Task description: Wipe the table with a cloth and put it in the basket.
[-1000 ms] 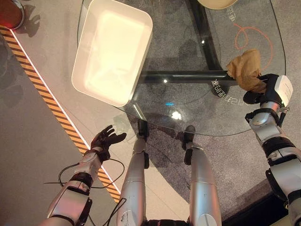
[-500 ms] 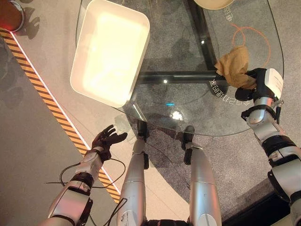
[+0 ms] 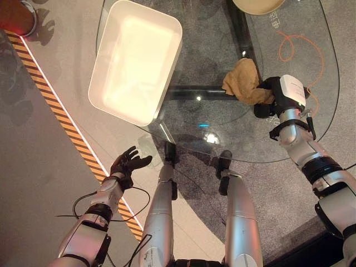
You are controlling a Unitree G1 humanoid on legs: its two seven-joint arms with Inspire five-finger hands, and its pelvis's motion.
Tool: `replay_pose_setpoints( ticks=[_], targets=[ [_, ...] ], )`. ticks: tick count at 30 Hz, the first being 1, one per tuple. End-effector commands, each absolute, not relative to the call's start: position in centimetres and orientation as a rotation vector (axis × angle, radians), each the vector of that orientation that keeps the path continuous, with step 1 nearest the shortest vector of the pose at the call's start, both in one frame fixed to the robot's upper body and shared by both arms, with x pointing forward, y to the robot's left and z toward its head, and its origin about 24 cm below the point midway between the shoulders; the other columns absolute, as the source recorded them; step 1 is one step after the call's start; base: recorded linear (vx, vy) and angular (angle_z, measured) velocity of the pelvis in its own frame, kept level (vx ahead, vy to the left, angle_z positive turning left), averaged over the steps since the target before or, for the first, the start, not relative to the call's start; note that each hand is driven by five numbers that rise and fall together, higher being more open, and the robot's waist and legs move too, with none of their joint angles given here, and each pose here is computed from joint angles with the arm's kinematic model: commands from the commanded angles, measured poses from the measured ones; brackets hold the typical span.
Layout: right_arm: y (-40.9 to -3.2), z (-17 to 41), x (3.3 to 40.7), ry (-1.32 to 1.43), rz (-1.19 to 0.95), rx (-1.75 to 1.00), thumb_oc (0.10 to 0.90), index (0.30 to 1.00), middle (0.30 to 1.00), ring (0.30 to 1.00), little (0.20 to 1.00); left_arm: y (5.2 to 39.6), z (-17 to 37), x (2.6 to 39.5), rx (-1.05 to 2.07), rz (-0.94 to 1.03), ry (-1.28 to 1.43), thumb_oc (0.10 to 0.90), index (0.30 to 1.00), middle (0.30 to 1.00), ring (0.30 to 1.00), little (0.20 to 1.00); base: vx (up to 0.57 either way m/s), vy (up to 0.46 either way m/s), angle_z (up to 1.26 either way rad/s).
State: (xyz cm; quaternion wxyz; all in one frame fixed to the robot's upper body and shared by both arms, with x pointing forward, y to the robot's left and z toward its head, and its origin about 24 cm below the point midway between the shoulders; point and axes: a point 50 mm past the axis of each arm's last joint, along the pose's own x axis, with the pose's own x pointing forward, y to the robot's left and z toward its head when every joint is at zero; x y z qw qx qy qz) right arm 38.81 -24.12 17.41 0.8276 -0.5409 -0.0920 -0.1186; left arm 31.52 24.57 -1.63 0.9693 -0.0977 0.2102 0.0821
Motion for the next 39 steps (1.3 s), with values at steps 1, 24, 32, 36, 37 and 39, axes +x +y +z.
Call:
replay_pose_setpoints(
  ticks=[1,24,32,36,37,39],
  targets=[
    [-16.3,17.9,38.9,-0.396,0.074,-1.168,0.100,0.300,0.300,0.300,0.200,26.4,-2.3,30.2,-0.176,0.251,0.430,0.800,0.900,0.900,0.900,0.900,0.00,0.000,0.00],
    [-12.7,15.9,36.9,-0.381,0.423,-1.217,0.100,0.300,0.300,0.300,0.200,27.0,-2.4,29.9,-0.167,0.255,0.436,0.800,0.900,0.900,0.900,0.900,0.00,-0.001,0.00],
    [-12.5,15.9,36.5,-0.400,0.449,-1.212,0.100,0.300,0.300,0.300,0.200,27.1,-2.3,29.8,-0.174,0.251,0.425,0.800,0.900,0.900,0.900,0.900,0.00,0.000,0.00],
    [-12.2,16.0,36.4,-0.402,0.460,-1.211,0.100,0.300,0.300,0.300,0.200,27.0,-2.3,29.9,-0.171,0.251,0.428,0.800,0.900,0.900,0.900,0.900,0.00,0.000,0.00],
    [-12.1,16.0,36.4,-0.401,0.460,-1.210,0.100,0.300,0.300,0.300,0.200,26.9,-2.4,29.8,-0.170,0.250,0.430,0.800,0.900,0.900,0.900,0.900,0.00,0.000,0.00],
    [-12.1,15.9,36.4,-0.400,0.458,-1.211,0.100,0.300,0.300,0.300,0.200,27.0,-2.4,29.8,-0.170,0.249,0.430,0.800,0.900,0.900,0.900,0.900,0.00,0.000,0.00]
  ],
)
